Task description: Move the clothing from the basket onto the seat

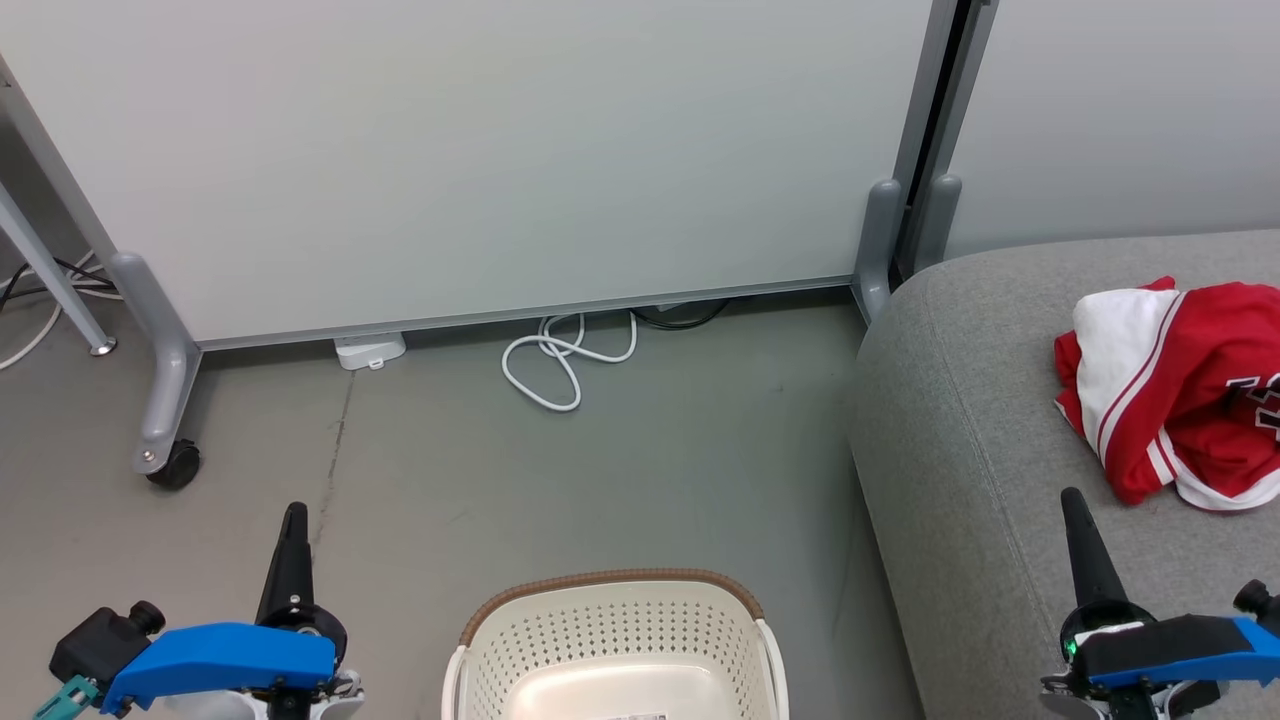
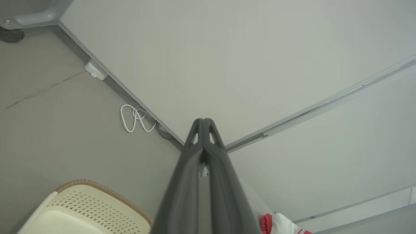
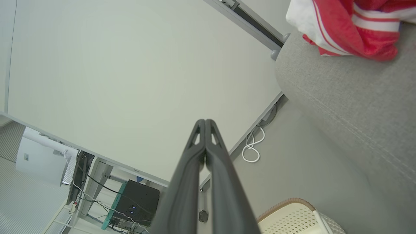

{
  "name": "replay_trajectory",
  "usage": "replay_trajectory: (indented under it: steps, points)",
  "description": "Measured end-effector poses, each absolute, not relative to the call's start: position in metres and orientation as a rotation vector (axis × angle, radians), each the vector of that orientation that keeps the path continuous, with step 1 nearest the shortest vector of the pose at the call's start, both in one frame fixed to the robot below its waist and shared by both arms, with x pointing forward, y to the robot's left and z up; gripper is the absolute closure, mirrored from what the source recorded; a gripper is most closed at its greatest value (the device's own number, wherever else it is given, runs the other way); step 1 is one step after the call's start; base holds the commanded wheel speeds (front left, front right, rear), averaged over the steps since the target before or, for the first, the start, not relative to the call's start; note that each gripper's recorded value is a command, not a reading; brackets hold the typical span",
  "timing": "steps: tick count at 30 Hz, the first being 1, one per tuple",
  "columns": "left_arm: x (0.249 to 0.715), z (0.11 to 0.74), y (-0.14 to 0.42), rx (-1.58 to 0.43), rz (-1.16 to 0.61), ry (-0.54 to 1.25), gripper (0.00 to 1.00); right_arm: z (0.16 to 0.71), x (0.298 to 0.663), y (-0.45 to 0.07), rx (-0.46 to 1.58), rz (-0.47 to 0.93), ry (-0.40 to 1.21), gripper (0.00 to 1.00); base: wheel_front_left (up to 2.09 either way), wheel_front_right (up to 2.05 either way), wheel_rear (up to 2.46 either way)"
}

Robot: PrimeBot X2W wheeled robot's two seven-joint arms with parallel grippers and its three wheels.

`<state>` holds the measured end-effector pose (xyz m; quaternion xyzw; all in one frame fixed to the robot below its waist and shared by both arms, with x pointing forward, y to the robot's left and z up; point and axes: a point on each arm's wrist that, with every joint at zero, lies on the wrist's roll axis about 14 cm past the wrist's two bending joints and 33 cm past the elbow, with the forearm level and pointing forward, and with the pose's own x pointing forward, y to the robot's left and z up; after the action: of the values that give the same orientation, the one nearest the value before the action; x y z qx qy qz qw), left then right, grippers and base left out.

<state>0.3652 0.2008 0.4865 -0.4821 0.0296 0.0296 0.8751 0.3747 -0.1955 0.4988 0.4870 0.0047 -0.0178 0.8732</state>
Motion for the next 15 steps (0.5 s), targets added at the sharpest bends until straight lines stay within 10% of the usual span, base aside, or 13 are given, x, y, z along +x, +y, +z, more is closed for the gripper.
replay_trajectory:
  steps: [15]
  points:
    - [0.3717,0.4909,0.2014,-1.17,0.058,0.051,1.0,0.4994,0.3786,-0.1962,1.179,-0.035,0.016,1.0,0.0,0.0,0.0]
